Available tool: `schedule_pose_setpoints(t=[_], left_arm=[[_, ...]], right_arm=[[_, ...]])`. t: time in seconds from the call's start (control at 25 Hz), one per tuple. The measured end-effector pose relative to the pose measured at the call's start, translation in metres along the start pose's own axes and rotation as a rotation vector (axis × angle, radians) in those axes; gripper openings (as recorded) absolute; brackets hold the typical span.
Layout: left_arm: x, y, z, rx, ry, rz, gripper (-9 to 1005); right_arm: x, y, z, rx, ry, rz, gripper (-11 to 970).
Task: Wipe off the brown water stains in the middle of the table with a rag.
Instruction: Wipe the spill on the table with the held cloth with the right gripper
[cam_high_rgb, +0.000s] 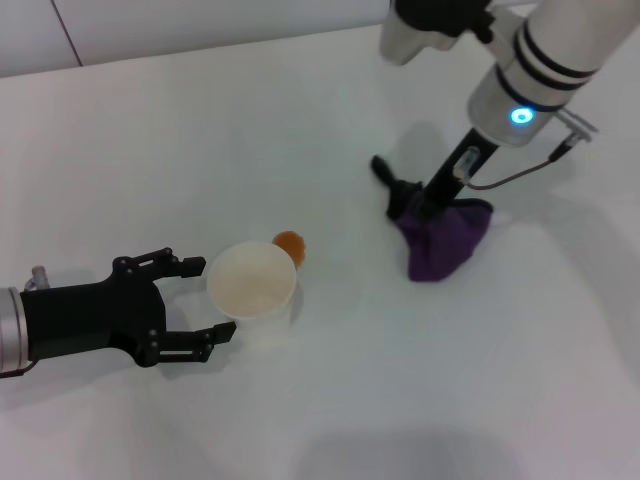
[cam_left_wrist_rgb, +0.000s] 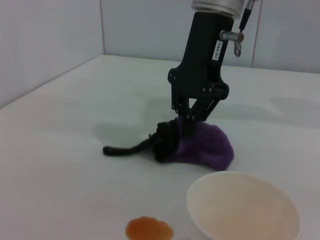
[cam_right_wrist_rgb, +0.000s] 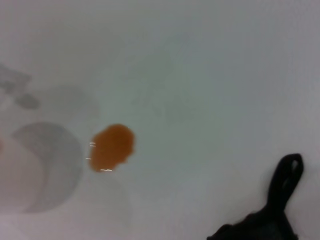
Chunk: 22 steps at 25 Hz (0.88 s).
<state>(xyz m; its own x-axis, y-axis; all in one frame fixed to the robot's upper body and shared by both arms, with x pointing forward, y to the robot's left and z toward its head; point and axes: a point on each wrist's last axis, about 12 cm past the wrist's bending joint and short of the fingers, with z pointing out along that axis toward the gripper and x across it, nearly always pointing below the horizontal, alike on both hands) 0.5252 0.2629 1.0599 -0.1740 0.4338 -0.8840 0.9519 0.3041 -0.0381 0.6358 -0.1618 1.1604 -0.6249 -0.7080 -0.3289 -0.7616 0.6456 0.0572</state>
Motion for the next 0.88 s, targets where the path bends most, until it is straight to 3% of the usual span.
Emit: schedule_pose_setpoints(t=[0.88], left_arm=[[0.003,-0.005,0.005,0.013,-0.011,-0.009,891]], right_arm=[[-0.064,0.078,0.017,-0.058,-0.021,-0.357,92]])
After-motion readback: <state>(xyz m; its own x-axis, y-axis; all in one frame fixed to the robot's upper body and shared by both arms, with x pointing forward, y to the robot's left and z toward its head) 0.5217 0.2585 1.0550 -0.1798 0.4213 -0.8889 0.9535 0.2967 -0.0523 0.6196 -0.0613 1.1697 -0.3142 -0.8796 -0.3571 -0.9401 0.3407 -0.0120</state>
